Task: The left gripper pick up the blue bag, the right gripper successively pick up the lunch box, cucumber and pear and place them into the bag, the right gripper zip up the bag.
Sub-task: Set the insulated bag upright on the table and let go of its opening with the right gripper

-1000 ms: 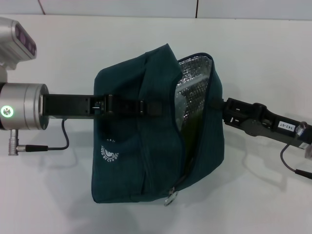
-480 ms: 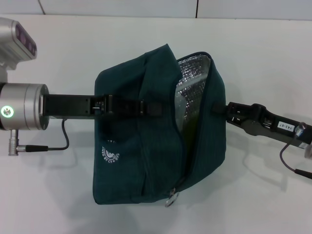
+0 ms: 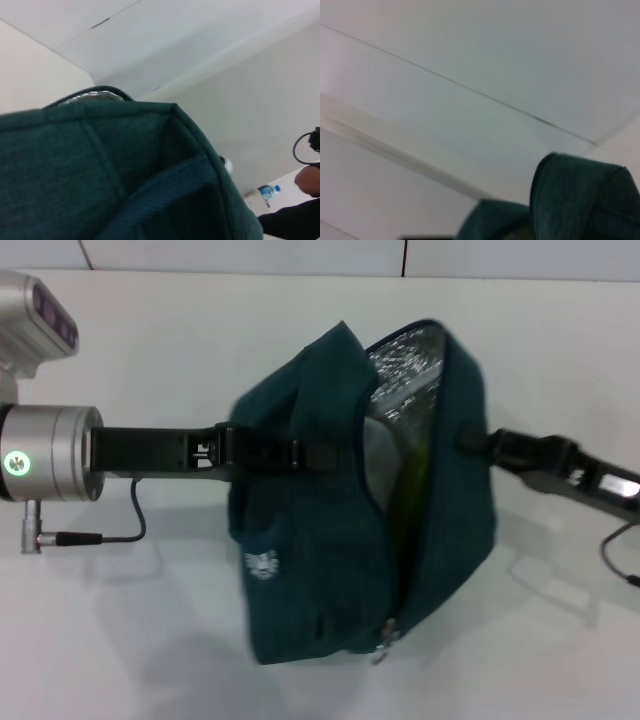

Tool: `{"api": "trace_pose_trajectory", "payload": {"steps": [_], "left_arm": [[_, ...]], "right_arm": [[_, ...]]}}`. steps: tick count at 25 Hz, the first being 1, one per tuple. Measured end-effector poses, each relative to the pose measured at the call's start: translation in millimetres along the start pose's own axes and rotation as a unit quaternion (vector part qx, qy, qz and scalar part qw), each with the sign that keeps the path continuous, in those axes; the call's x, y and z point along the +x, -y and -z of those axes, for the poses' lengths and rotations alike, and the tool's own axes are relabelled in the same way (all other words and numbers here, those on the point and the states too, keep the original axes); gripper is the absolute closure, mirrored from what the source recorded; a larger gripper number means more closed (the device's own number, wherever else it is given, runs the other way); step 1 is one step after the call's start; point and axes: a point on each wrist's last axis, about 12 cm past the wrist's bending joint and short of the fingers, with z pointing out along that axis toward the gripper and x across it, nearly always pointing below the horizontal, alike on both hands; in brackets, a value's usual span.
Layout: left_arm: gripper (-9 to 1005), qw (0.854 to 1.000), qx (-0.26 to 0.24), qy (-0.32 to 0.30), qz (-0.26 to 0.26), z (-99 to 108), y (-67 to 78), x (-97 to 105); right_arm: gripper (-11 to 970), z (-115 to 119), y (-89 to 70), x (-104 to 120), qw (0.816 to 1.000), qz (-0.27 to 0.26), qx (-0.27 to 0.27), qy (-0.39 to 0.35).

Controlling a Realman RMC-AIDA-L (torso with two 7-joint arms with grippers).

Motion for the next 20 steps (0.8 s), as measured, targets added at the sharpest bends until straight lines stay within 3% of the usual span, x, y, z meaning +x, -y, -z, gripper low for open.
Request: {"api": "trace_pose_trajectory", "payload": {"steps": [5, 10, 20], "left_arm": [[910, 1.0, 0.011, 0.002, -0.006, -9, 2.6, -8], [909, 1.0, -0.007, 0.007, 0.003, -21, -5.5, -13], [908, 0.999, -0.048, 0.009, 0.011, -31, -17.3, -16]], "right_arm": [[849, 21, -9.3, -12, 0.999, 0.026, -0.025, 0.028], [885, 38, -16.4, -21, 0.998, 0.044, -0.04, 0.038], [907, 45, -14.7, -22, 0.998, 0.048, -0.029, 0.041]]}}
